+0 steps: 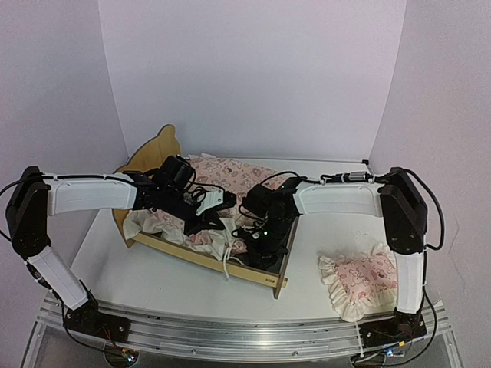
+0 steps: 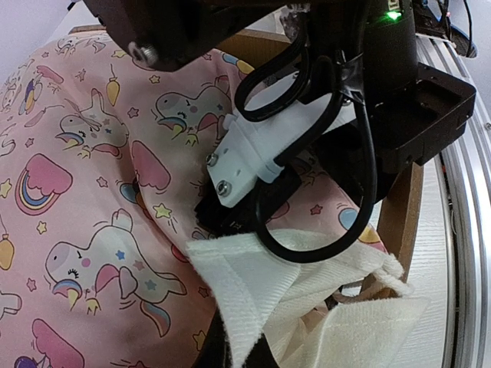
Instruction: Set up the pet bed
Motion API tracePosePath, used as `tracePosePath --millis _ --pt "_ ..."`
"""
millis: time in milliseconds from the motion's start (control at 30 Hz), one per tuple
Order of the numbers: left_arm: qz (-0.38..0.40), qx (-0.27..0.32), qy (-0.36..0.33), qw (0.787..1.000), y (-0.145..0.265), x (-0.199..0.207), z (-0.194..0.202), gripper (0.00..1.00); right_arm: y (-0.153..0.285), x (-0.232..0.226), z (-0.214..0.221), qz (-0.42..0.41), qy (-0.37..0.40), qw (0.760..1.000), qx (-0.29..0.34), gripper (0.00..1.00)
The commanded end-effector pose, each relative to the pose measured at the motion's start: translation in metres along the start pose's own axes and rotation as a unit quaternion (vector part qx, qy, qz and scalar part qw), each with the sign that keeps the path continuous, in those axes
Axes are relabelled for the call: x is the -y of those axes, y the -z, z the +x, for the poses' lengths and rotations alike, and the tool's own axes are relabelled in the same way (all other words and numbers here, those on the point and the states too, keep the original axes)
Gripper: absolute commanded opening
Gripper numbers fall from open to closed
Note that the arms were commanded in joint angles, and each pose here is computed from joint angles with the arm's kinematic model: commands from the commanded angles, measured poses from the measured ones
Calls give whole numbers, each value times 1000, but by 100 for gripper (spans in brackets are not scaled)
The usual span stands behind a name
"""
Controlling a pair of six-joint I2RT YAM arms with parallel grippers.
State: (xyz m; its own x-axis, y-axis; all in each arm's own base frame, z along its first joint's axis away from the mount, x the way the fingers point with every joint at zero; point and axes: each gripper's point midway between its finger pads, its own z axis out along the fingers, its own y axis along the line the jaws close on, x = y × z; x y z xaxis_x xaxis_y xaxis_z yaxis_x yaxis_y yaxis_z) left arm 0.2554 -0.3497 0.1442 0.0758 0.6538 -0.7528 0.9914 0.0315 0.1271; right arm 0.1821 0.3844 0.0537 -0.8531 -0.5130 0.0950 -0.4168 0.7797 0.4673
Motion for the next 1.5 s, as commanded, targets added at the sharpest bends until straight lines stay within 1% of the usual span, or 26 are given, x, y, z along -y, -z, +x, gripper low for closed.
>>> tracePosePath --millis 0,100,167,233,333,400,500,567,667,767,900,967,1100,1167,1233,1333,1400,1433,1467 --pt "9 8 -3 1000 5 4 -8 1 -50 21 38 -1 -13 995 -95 0" --pt "23 8 -11 1000 7 9 -10 5 -55 50 38 69 -27 993 -92 0" --pt "35 9 -15 999 10 12 -13 11 -52 65 34 118 -30 989 -84 0" --pt "49 12 -21 999 15 18 -18 20 -44 67 28 137 -25 988 -71 1" --pt "67 17 -35 997 24 25 -26 31 -15 45 11 123 3 992 -27 5" --pt "72 22 -46 996 30 27 -31 36 16 23 -3 109 32 993 21 8" --pt "84 24 -55 995 35 32 -34 43 56 -1 -14 94 68 990 78 13" --pt "89 23 -61 994 37 34 -36 45 74 -9 -15 88 76 988 101 15" --pt "99 15 -76 992 38 42 -36 46 93 -11 -10 86 74 987 118 18" --pt "110 -3 -90 990 37 57 -34 45 106 -7 0 91 60 986 129 22" --pt "119 -34 -90 988 31 70 -17 43 121 5 11 104 27 983 150 26" --pt "114 -55 -89 988 24 69 -5 43 126 13 18 113 7 981 159 31" --pt "97 -93 -91 987 6 62 13 44 130 37 31 143 -54 972 177 47" --pt "91 -101 -90 987 -3 59 16 45 128 55 37 167 -97 964 185 55" --pt "90 -99 -91 987 -8 59 15 45 126 70 37 180 -139 954 195 58" --pt "104 -81 -90 987 -10 65 7 46 119 78 20 177 -163 948 208 59" --pt "109 -74 -88 987 -11 68 2 46 115 77 7 166 -169 947 217 57" --pt "109 -71 -85 988 -12 69 0 45 114 77 0 159 -172 946 222 54" --pt "107 -68 -81 989 -12 67 -3 45 111 80 -4 157 -178 946 223 48"
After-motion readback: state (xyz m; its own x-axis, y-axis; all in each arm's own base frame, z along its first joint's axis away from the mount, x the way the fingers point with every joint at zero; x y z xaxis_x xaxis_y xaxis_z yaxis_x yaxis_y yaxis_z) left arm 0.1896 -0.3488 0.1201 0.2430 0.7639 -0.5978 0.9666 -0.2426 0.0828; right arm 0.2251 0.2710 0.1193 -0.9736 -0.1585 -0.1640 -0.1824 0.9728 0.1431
